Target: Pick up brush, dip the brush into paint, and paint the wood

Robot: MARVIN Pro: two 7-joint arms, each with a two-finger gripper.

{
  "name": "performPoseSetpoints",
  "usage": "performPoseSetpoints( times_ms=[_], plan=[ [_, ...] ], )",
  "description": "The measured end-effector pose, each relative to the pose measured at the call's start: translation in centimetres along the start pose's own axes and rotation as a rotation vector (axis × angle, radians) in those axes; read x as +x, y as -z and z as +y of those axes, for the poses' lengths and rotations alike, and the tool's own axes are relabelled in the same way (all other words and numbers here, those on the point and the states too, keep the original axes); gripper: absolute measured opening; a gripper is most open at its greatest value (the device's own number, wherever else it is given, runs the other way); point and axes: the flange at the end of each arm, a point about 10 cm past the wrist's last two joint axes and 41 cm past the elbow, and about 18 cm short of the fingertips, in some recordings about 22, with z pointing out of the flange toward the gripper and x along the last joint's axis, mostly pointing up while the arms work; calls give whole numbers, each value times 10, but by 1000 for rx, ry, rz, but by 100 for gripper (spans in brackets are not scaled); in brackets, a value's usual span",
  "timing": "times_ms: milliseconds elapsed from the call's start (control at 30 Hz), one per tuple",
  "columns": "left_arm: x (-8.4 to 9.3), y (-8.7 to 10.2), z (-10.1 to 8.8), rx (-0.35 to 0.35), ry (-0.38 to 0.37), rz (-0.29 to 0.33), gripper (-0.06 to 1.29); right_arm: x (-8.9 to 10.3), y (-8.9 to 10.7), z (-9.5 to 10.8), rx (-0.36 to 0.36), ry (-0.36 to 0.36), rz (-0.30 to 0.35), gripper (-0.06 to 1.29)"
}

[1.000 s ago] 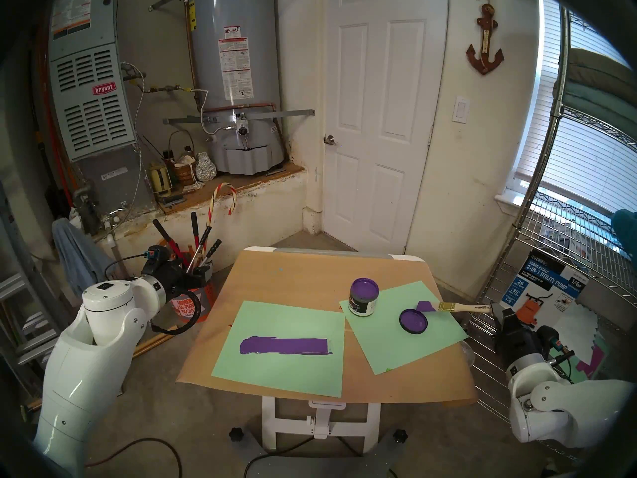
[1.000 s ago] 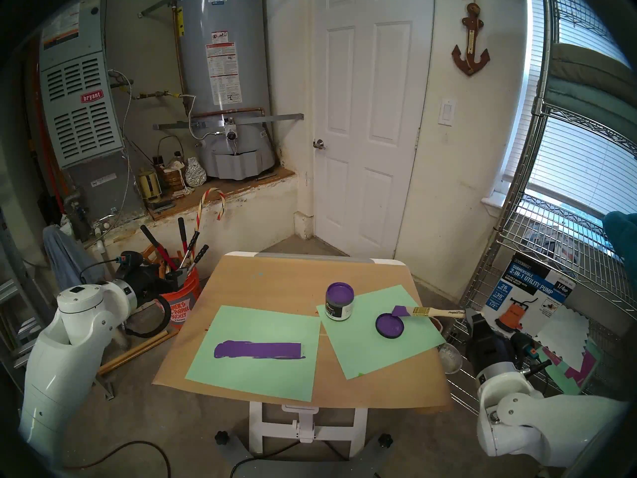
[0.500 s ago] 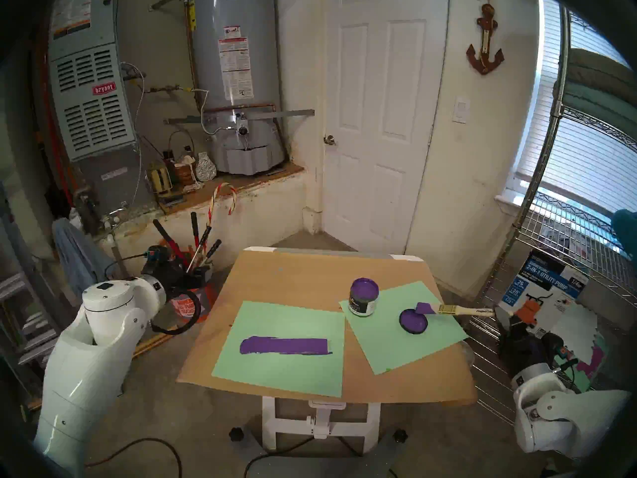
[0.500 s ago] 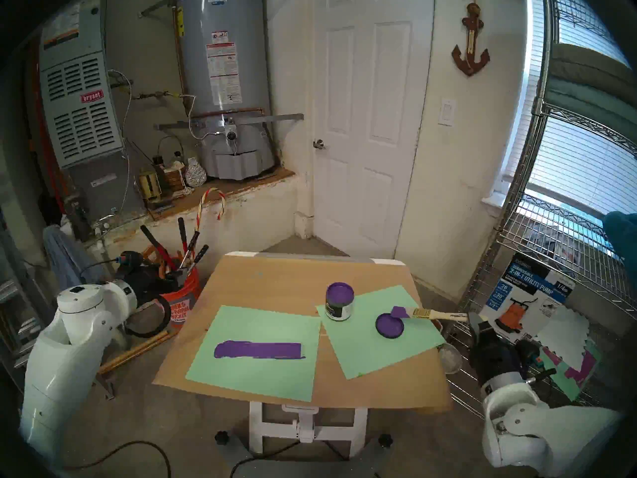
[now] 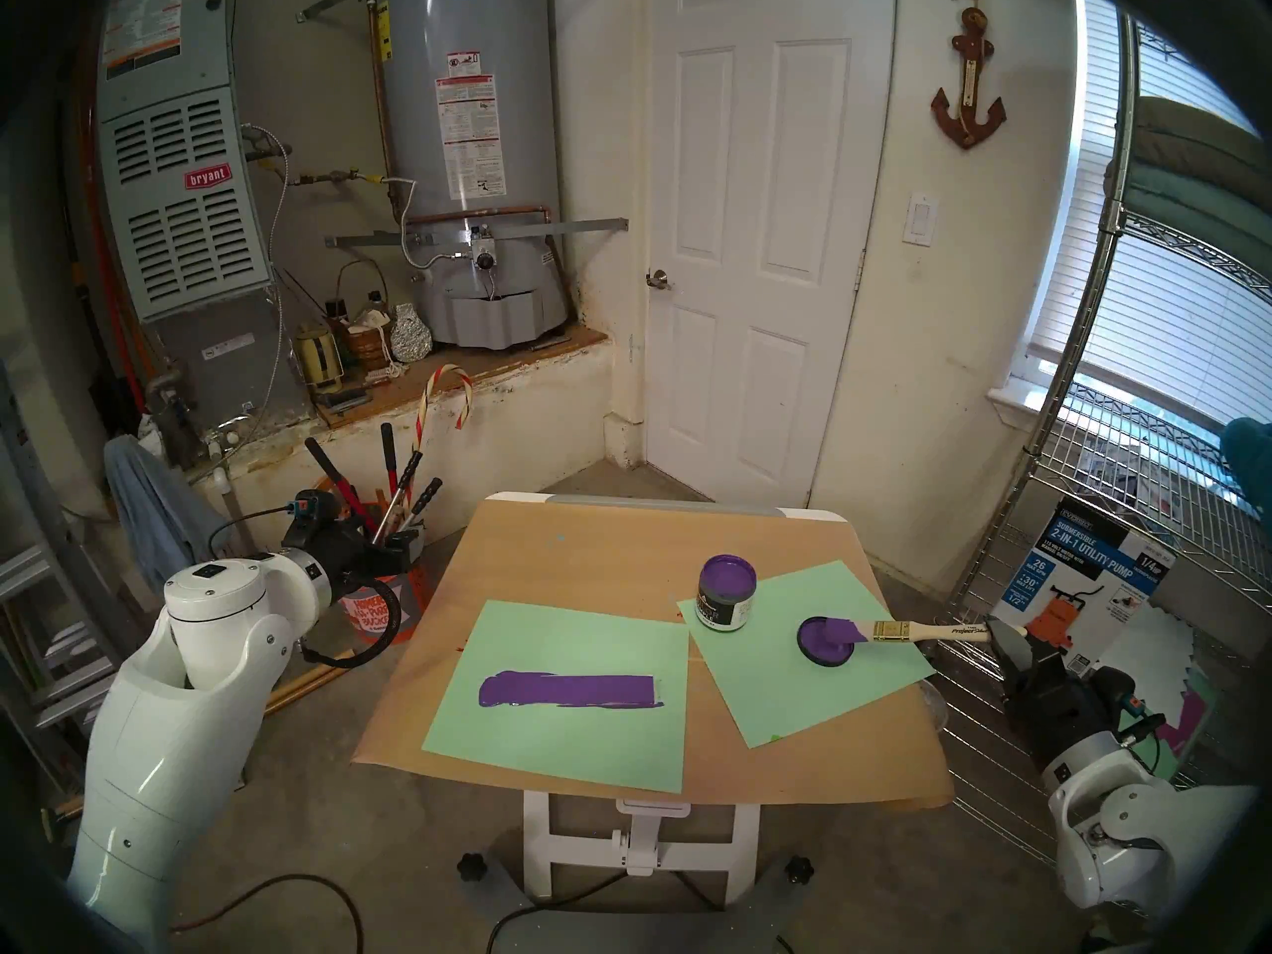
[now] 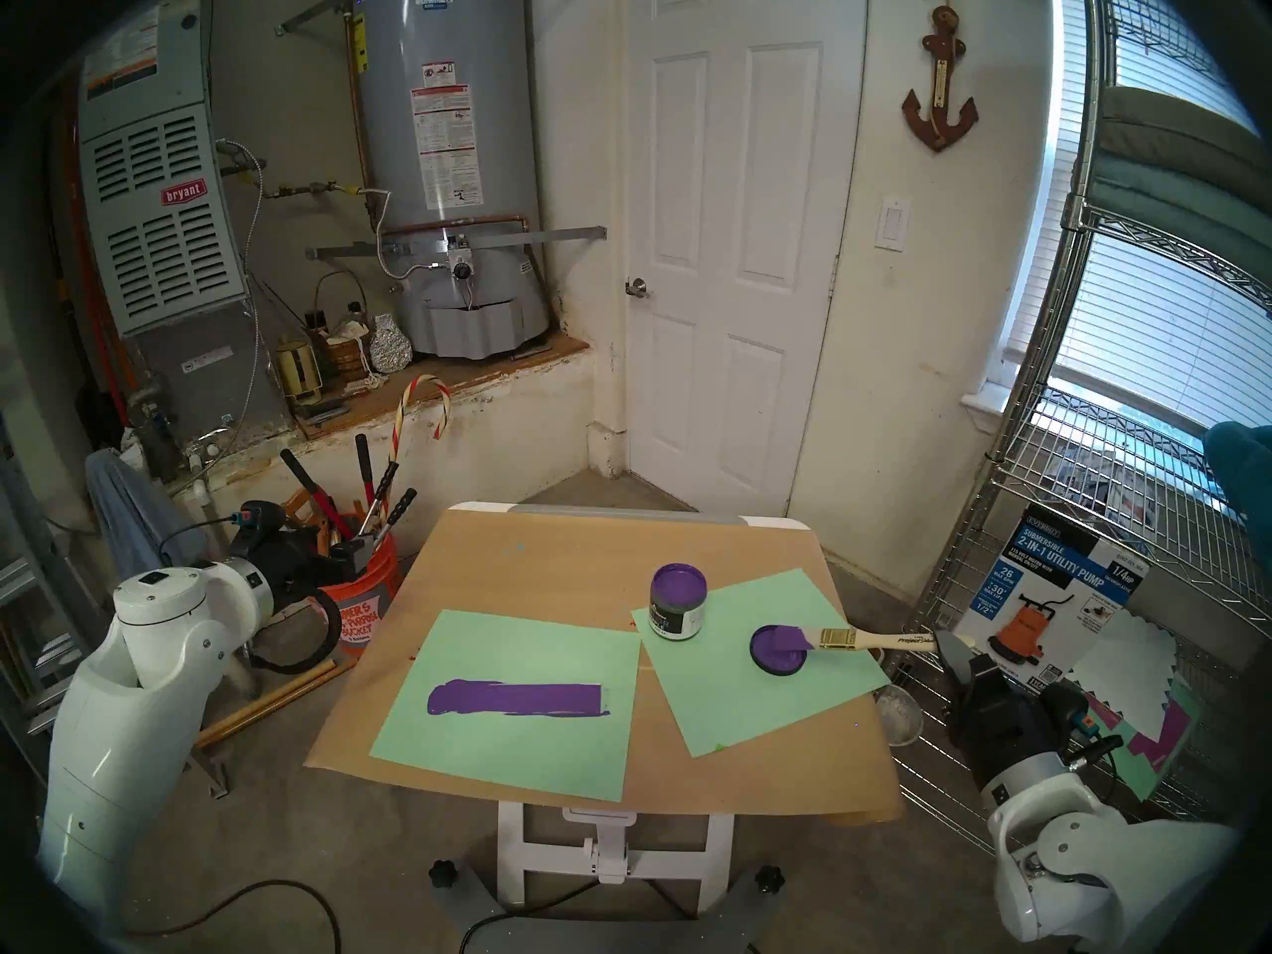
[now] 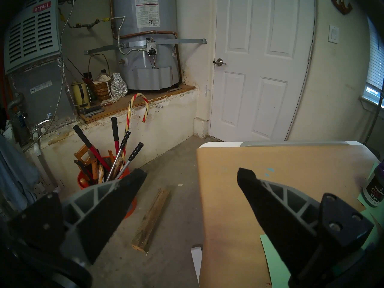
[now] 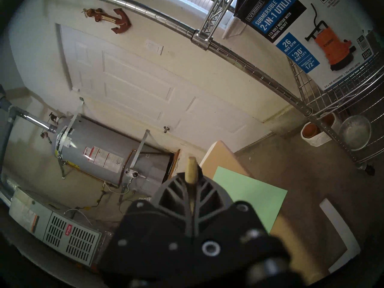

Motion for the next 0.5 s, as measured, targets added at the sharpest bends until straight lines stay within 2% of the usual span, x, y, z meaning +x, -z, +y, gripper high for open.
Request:
performPoseSetpoints(
  times_ms=[300, 500],
  plan=[
    [0, 0, 0, 0, 0, 0, 126, 13, -6, -5, -9, 6, -82, -3],
    [0, 0, 0, 1, 0, 1, 126, 16, -7, -3, -42, 28, -97, -3]
  ],
)
